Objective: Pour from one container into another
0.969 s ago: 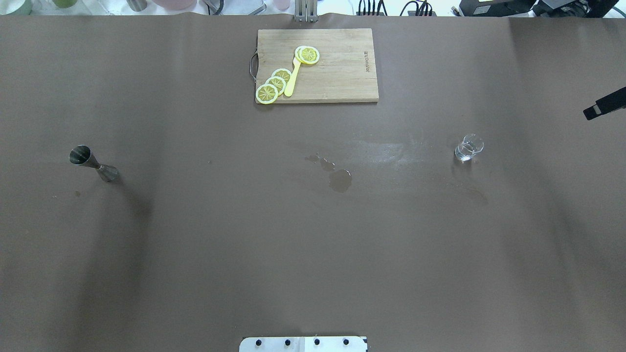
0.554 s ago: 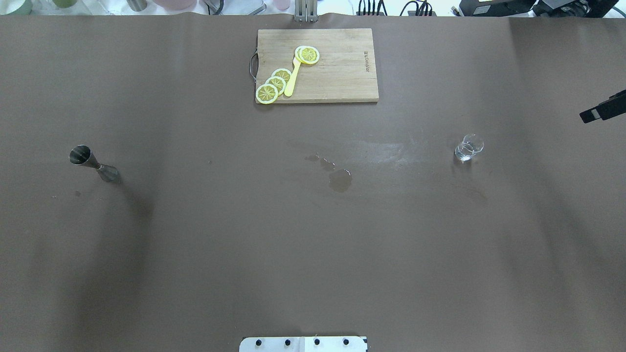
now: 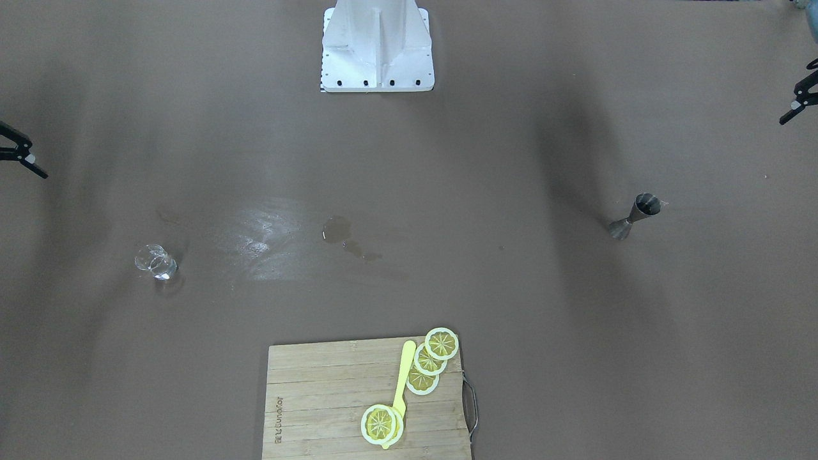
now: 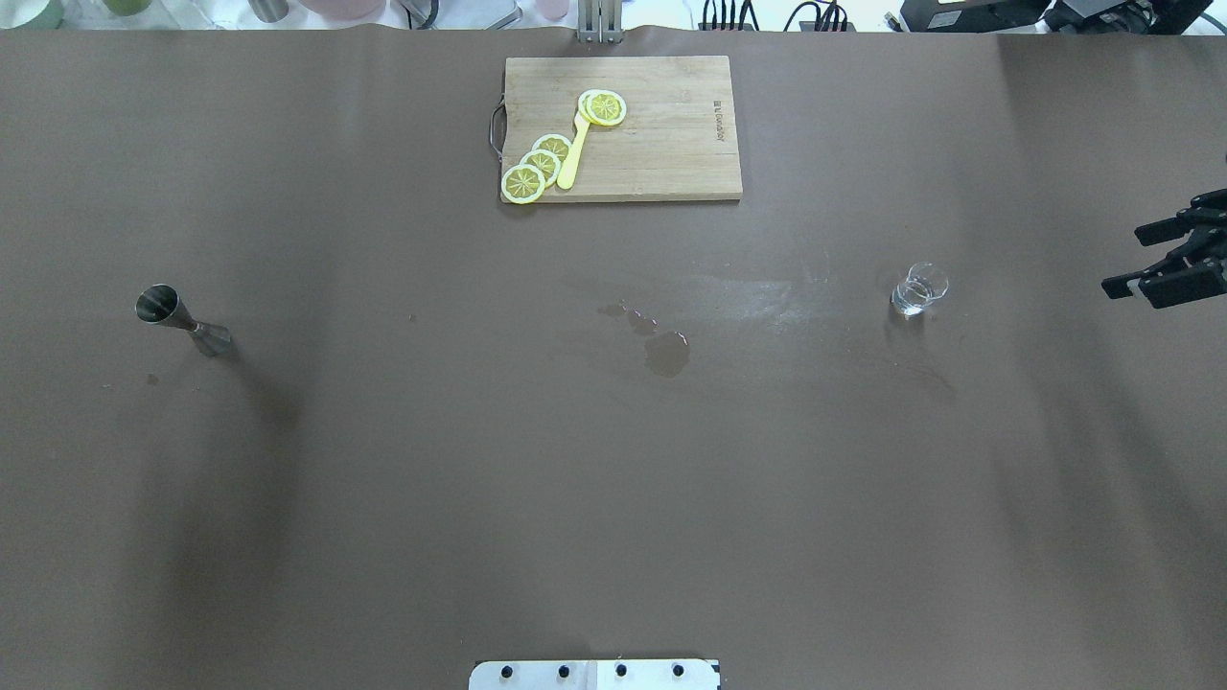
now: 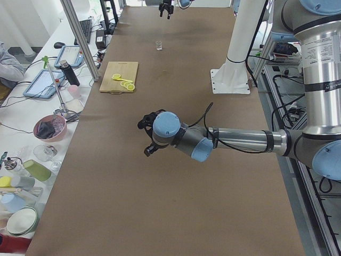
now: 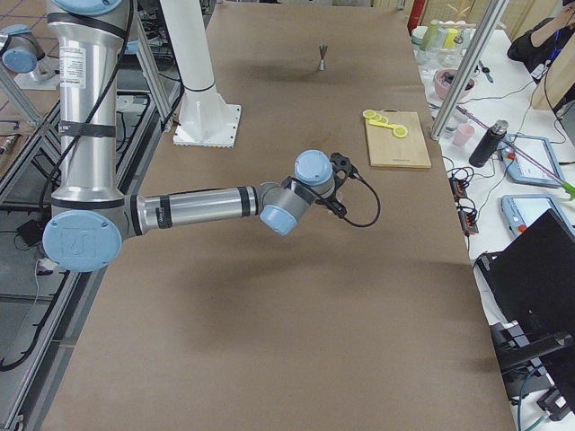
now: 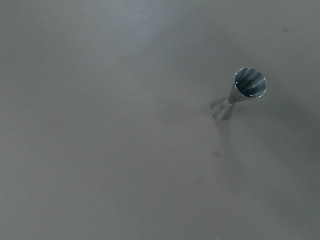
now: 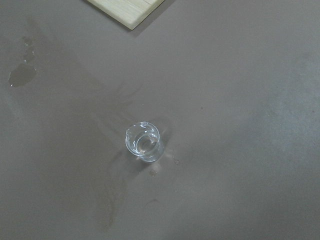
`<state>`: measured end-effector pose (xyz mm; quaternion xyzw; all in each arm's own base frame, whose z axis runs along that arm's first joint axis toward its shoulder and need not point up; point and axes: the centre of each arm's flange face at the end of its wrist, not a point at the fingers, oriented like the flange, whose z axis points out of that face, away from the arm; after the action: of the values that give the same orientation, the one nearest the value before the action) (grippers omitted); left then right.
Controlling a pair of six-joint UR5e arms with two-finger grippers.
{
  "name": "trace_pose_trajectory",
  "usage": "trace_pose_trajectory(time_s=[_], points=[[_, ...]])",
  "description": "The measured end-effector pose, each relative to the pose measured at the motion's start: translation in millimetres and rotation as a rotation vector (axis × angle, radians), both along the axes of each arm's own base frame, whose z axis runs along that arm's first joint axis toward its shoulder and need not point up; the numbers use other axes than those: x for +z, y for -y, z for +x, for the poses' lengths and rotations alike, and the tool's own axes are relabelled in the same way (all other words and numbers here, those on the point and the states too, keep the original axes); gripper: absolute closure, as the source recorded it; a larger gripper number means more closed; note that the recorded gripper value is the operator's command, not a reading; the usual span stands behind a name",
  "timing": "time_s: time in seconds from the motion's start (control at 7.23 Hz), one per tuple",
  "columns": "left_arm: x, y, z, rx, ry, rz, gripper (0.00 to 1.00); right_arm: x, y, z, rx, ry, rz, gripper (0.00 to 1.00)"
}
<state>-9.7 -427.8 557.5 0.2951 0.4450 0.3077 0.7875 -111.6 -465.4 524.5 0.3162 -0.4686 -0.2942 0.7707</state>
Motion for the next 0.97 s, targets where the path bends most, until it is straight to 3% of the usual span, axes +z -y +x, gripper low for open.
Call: trace_pose_trajectory(time_s=[0.28, 0.69, 0.97], points=[[-16, 2, 28, 0.042, 0.020, 0.136, 0.01, 37, -4, -18, -0.040, 0.045, 0.127, 0.00], [-30, -7, 104, 0.164, 0.031, 0.343, 0.01, 45, 5, -54, -0.118, 0.100, 0.317, 0.00], [-42, -26, 163, 0.189, 0.027, 0.499, 0.01, 46, 9, -67, -0.147, 0.118, 0.397, 0.00]])
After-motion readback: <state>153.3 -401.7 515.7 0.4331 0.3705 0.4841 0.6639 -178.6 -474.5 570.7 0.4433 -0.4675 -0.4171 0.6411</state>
